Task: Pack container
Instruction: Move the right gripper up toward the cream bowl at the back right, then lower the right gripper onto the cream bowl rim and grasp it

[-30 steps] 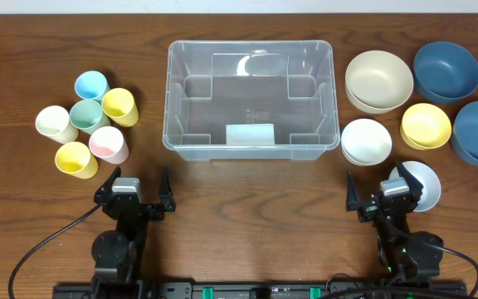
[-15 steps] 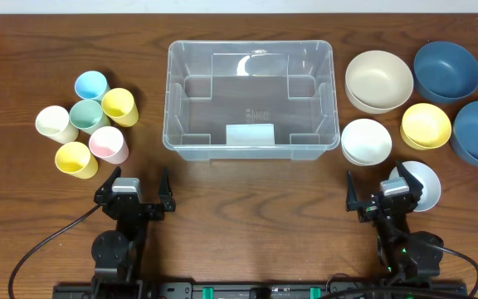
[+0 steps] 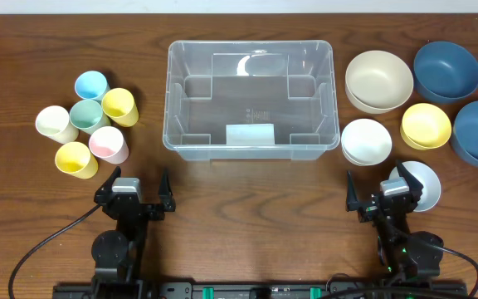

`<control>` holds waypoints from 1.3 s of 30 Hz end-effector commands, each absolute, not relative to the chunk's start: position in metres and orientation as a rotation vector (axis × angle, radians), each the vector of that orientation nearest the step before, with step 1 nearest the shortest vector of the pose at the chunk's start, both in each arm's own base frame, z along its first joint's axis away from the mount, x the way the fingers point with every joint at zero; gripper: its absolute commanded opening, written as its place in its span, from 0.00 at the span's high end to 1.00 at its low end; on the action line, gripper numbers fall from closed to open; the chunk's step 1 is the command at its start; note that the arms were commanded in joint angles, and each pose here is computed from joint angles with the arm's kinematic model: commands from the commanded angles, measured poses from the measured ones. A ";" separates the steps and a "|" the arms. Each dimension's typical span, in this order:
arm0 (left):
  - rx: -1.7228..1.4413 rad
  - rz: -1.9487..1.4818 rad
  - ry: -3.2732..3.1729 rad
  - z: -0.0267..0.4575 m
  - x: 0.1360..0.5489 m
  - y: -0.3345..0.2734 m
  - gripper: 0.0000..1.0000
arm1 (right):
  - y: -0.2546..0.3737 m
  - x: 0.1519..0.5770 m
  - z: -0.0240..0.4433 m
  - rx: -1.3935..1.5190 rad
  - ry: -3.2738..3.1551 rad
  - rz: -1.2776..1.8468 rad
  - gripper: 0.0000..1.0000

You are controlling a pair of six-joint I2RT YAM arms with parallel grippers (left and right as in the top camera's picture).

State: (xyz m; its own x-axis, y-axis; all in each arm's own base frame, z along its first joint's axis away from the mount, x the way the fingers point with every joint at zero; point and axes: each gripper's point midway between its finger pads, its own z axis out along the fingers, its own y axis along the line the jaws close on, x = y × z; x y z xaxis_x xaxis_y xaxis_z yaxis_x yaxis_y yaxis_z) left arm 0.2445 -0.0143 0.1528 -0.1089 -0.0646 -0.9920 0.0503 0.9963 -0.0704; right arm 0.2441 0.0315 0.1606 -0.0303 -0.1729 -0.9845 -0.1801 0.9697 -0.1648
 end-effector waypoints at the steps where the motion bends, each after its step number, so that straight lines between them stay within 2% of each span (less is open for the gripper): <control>1: -0.025 -0.100 1.723 0.138 0.244 -0.013 0.02 | 0.021 0.245 0.161 -0.258 1.609 -0.069 0.01; 3: -0.025 -0.100 1.723 0.138 0.244 -0.013 0.02 | 0.012 0.246 0.164 -0.220 1.601 -0.118 0.01; 10: -0.025 -0.100 1.723 0.138 0.244 -0.013 0.02 | 0.048 0.239 0.174 -0.343 1.564 0.090 0.01; 21: -0.025 -0.100 1.723 0.137 0.244 -0.013 0.02 | 0.046 0.222 0.298 -0.300 1.628 0.130 0.01; 25: -0.025 -0.100 1.723 0.138 0.244 -0.013 0.02 | 0.047 0.249 0.339 -0.291 1.786 0.158 0.01; 32: -0.025 -0.100 1.723 0.138 0.244 -0.013 0.02 | 0.045 0.329 0.389 -0.275 2.077 0.199 0.01; 39: -0.025 -0.100 1.723 0.138 0.244 -0.013 0.02 | 0.044 0.388 0.372 -0.255 2.278 0.255 0.01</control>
State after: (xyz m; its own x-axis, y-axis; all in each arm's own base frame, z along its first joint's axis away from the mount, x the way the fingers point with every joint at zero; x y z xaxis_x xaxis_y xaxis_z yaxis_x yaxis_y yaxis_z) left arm 0.2445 -0.0142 0.1530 -0.1085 -0.0646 -0.9920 0.0499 0.9963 -0.0703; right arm 0.3711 0.0454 0.3758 -0.6301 -0.1167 -0.7677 -0.2693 0.9601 0.0751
